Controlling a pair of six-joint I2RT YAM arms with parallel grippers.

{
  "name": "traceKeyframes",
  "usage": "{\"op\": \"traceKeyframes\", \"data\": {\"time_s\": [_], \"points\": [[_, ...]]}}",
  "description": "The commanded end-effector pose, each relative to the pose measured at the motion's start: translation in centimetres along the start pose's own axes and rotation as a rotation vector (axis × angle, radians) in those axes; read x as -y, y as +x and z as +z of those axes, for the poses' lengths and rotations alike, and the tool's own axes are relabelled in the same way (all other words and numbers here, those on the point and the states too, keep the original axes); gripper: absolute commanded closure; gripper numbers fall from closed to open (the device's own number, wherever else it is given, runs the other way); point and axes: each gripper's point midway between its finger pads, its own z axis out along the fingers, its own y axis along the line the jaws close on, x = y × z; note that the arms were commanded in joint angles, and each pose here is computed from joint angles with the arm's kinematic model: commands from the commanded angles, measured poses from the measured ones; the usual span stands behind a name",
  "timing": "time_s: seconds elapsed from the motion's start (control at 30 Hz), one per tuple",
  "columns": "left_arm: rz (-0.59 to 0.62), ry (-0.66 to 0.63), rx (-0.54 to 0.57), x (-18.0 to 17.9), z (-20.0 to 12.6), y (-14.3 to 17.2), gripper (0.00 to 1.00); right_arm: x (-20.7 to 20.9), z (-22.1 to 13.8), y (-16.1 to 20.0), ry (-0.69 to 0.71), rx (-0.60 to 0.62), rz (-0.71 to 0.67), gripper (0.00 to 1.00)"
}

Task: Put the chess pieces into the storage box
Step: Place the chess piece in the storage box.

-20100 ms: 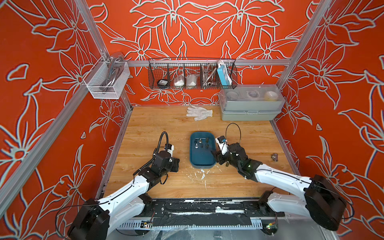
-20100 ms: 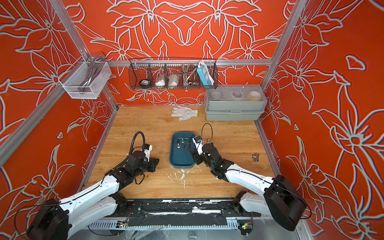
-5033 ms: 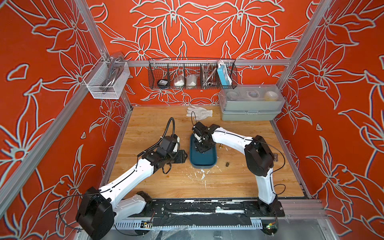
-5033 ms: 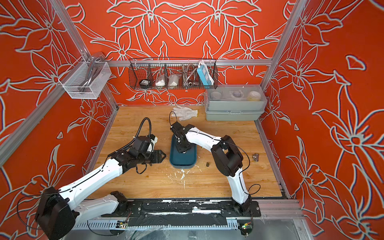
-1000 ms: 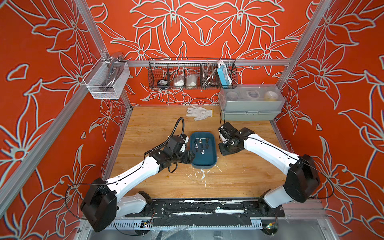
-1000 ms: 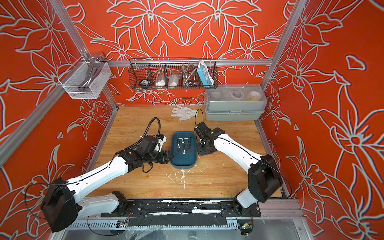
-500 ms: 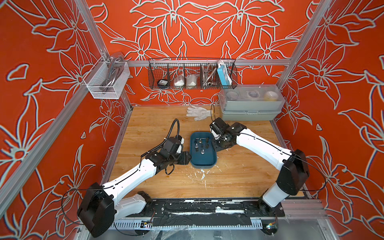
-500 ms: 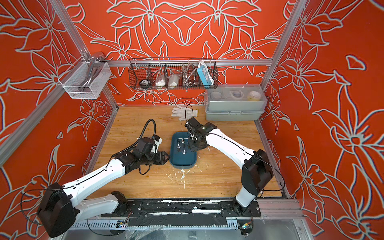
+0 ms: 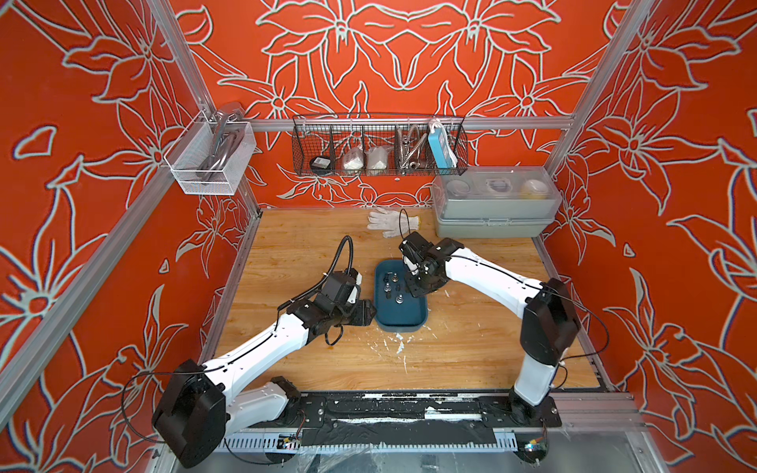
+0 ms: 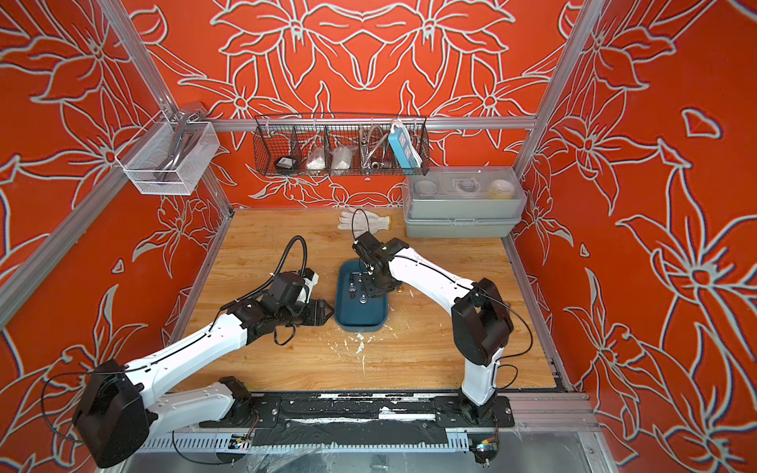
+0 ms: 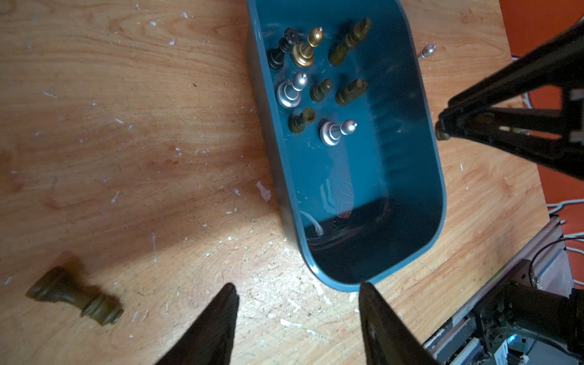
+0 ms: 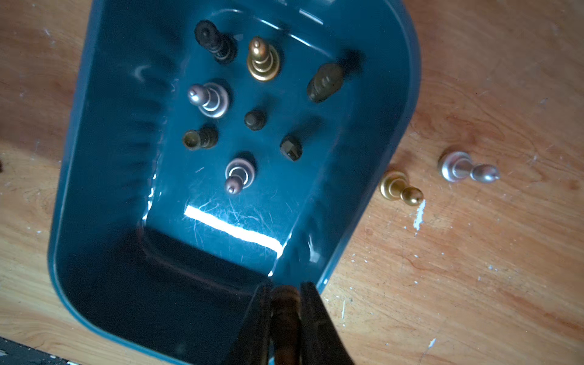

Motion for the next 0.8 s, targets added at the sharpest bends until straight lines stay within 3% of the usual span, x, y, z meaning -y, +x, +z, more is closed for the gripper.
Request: {"op": "traceKeyframes", "data": {"time_s": [0.0, 0.77], "points": [[-0.005, -0.02, -0.001, -0.7, -0.2, 0.5, 0.39, -0.2, 0.7, -0.5, 0.027, -0.009, -0.027, 0.81], [-0.006, -0.03, -0.011, -1.1, 0.2, 0.8, 0.39, -0.9, 5.9, -1.4, 0.102, -0.075, -0.064, 0.81]]}}
